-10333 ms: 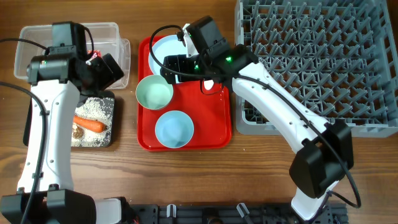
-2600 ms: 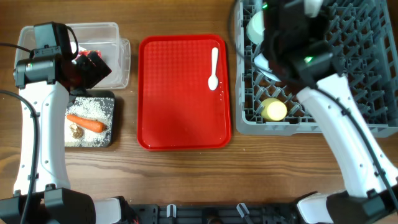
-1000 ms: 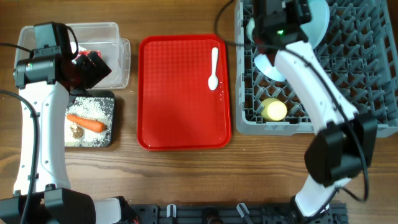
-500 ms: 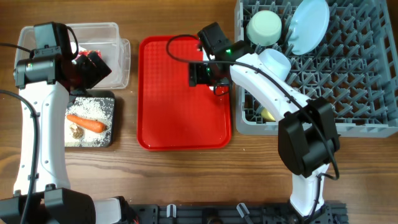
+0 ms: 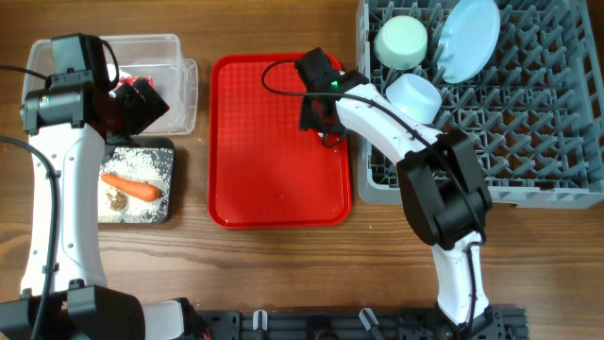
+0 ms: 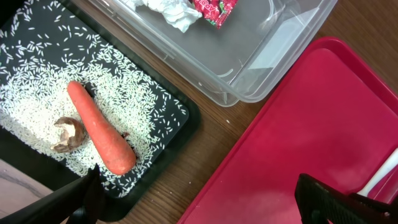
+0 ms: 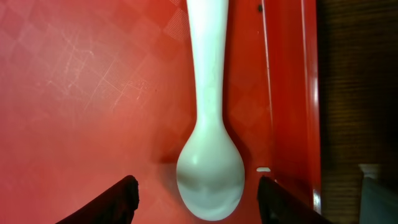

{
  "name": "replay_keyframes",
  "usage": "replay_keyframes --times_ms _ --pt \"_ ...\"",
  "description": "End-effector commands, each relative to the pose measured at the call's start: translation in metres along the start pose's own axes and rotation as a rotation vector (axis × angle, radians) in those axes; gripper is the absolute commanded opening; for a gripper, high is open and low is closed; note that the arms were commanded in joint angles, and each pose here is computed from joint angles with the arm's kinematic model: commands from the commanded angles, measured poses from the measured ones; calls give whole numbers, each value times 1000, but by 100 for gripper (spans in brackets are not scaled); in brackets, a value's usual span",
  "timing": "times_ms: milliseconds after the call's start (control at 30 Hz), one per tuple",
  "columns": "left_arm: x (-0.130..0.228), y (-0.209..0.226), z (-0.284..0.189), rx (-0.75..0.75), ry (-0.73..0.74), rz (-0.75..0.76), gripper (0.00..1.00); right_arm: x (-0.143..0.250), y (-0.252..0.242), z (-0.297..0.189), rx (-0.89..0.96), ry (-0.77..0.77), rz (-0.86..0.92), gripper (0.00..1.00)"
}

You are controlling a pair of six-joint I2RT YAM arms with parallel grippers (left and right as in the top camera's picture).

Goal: Sort waste into correct bins and load items into the dishwasher rack
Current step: 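Grasp the white spoon on the red tray with the right gripper, then carry the white spoon to the dish rack and insert it upright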

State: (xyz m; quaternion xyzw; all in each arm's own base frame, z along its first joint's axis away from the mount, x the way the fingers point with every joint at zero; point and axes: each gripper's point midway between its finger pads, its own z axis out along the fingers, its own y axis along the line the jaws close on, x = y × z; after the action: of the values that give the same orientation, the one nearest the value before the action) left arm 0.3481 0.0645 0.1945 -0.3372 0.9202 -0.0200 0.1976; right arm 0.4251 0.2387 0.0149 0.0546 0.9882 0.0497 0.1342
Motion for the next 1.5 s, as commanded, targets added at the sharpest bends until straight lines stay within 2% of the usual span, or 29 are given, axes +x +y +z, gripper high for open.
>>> replay_keyframes --times_ms 0,133,400,533,667,800,967,1000,1133,1200,1267,1333,1467 --pt "-4 2 -4 -2 -20 3 100 3 -5 19 35 8 45 56" --pt "-4 2 -4 -2 -20 3 100 11 0 35 -11 57 53 46" --pt "-4 2 -4 -2 -20 3 100 11 2 35 -33 70 60 26" --pt "-4 2 -4 -2 -20 3 100 13 5 35 -47 81 57 23" --pt "-4 2 -4 -2 -20 3 100 14 9 34 -73 91 29 4" --pt "-4 2 -4 -2 -20 3 100 14 19 26 -131 98 -41 4" --pt "-4 2 -4 -2 -20 3 100 -12 36 -75 -246 -53 -301 4" --pt "-4 2 -4 -2 -20 3 100 -14 32 -115 -249 -106 -382 4" --pt "-4 2 -4 -2 -20 3 100 -13 -33 -218 -79 -234 -425 4" --pt "-4 2 -4 -2 -20 3 100 -12 -95 -251 60 -252 -330 4" --pt "-4 2 -4 -2 -20 3 100 -1 -153 -236 144 -140 -222 4" --pt "-4 2 -4 -2 -20 3 100 21 -183 -205 105 -5 -214 4" --pt "-4 2 -4 -2 -20 3 100 43 -235 -177 86 103 -77 4"
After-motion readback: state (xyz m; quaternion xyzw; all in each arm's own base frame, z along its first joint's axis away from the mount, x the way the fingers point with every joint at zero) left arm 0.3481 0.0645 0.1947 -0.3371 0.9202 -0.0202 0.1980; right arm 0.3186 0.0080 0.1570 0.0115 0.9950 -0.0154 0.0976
